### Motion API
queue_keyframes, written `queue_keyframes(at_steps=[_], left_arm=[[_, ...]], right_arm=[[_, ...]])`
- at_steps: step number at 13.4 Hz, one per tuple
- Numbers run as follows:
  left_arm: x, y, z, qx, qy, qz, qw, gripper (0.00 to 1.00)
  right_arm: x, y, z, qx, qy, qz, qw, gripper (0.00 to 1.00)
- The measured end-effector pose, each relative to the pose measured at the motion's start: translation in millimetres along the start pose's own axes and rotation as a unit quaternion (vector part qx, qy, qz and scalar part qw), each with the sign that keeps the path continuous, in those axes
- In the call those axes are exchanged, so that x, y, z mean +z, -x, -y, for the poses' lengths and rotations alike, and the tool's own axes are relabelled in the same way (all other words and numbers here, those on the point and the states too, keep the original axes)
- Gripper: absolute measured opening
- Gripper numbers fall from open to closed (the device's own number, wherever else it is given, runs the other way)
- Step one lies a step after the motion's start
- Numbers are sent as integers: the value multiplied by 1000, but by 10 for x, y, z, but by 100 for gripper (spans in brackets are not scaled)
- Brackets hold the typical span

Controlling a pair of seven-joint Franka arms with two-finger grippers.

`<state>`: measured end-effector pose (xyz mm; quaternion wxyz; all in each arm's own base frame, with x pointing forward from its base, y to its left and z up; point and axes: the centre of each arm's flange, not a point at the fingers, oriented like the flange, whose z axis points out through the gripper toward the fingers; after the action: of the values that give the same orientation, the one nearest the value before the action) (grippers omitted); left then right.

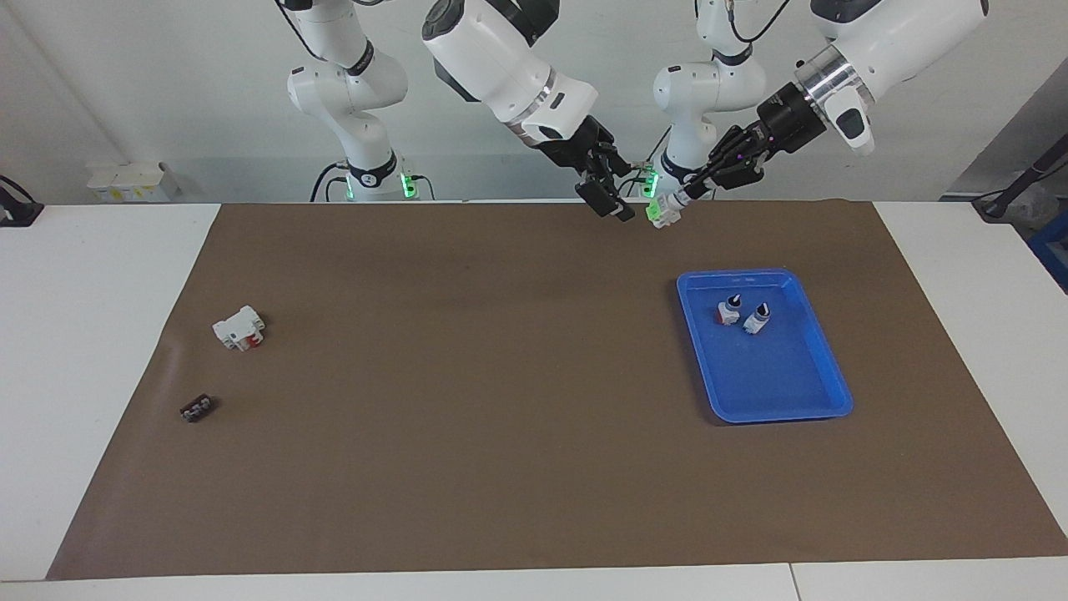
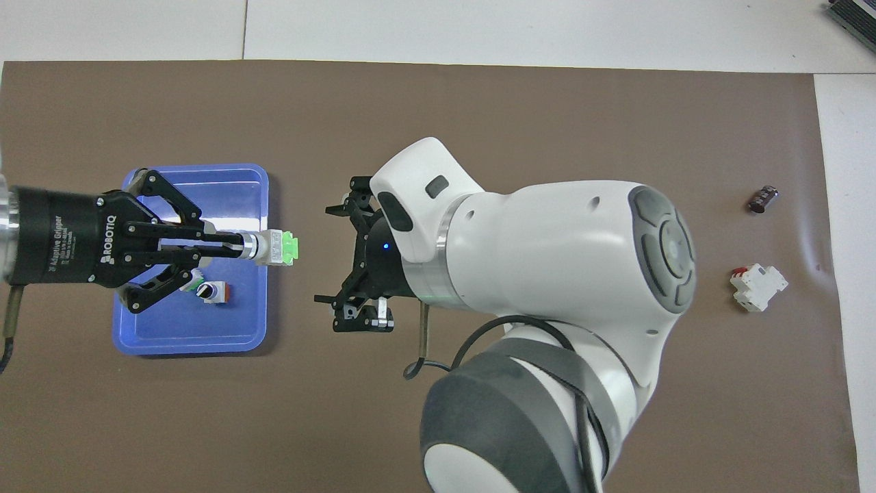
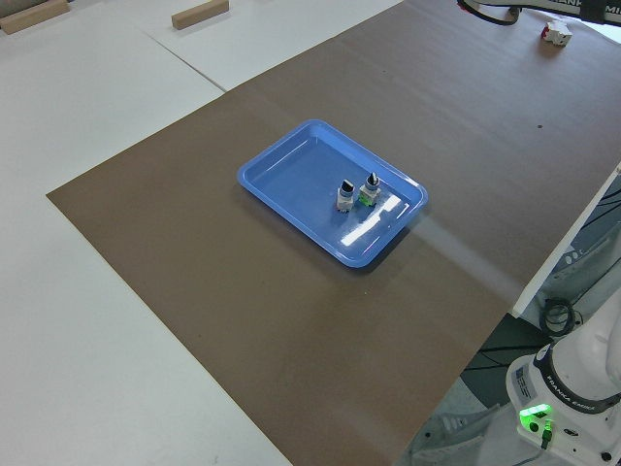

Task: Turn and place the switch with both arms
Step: 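Open the right gripper and withdraw while the left gripper holds the switch, then lower the switch into the blue tray with the left gripper and release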

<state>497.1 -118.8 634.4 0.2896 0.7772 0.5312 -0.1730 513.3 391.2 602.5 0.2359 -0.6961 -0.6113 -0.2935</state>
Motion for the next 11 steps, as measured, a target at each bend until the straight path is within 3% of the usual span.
queue_keyframes(at_steps=[3, 7, 9, 11], left_arm=[[112, -169, 64, 50, -10, -35, 998, 10], [375, -547, 350, 170, -45, -86, 981, 10], [482, -806, 477, 232, -74, -105, 964, 10], [600, -1058, 579, 272, -95, -124, 950, 10]], right_arm=[[-381, 380, -478, 39, 41, 1, 998, 100], [-743, 784, -873, 93, 80, 9, 992, 100], [-916, 999, -1041, 156, 117, 43, 980, 100], [-1052, 1187, -1166, 232, 170, 89, 954, 100]])
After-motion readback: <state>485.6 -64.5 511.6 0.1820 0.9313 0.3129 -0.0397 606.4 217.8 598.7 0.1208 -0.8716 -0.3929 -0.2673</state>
